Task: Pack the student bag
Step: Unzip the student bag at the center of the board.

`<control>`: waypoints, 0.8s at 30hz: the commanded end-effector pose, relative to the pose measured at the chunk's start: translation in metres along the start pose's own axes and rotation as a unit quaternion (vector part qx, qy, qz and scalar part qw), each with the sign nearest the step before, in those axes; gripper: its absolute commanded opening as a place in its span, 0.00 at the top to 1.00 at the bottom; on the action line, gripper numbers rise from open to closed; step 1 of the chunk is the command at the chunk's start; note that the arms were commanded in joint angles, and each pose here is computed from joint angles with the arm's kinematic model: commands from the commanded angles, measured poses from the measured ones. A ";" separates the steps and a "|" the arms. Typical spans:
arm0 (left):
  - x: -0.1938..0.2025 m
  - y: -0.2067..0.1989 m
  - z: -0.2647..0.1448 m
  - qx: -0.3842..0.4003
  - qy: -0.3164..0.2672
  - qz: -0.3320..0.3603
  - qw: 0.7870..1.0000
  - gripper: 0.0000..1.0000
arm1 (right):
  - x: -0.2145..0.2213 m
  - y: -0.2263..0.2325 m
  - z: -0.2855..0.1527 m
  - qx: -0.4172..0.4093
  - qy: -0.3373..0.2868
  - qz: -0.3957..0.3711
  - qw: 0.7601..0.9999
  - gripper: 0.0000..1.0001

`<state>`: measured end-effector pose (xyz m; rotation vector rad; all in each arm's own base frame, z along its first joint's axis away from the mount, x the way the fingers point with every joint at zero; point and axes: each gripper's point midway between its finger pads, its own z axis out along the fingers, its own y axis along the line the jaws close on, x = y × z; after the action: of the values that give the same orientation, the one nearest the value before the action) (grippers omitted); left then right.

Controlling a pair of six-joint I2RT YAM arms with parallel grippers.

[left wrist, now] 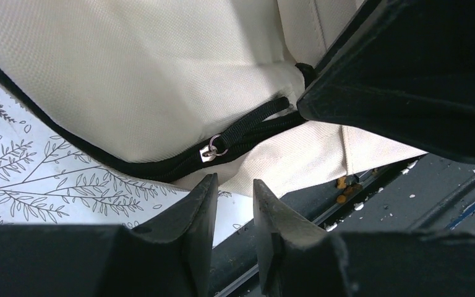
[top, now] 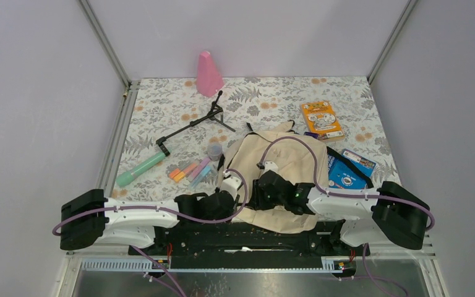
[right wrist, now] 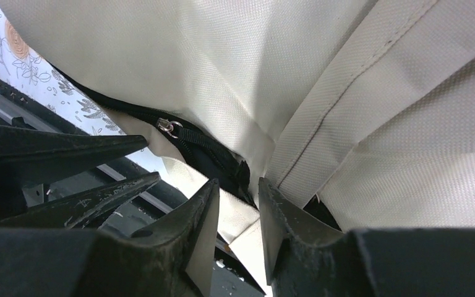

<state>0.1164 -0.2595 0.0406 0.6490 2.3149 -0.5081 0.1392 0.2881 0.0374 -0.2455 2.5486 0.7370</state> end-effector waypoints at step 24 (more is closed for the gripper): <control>-0.080 -0.039 0.011 0.093 -0.073 0.029 0.993 0.52 | 0.004 -0.020 -0.003 0.008 -0.058 0.043 0.997 1.00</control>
<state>0.1488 -0.2975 0.0833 0.6697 2.1996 -0.6293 0.1355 0.2736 0.0291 -0.1315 2.5000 0.7603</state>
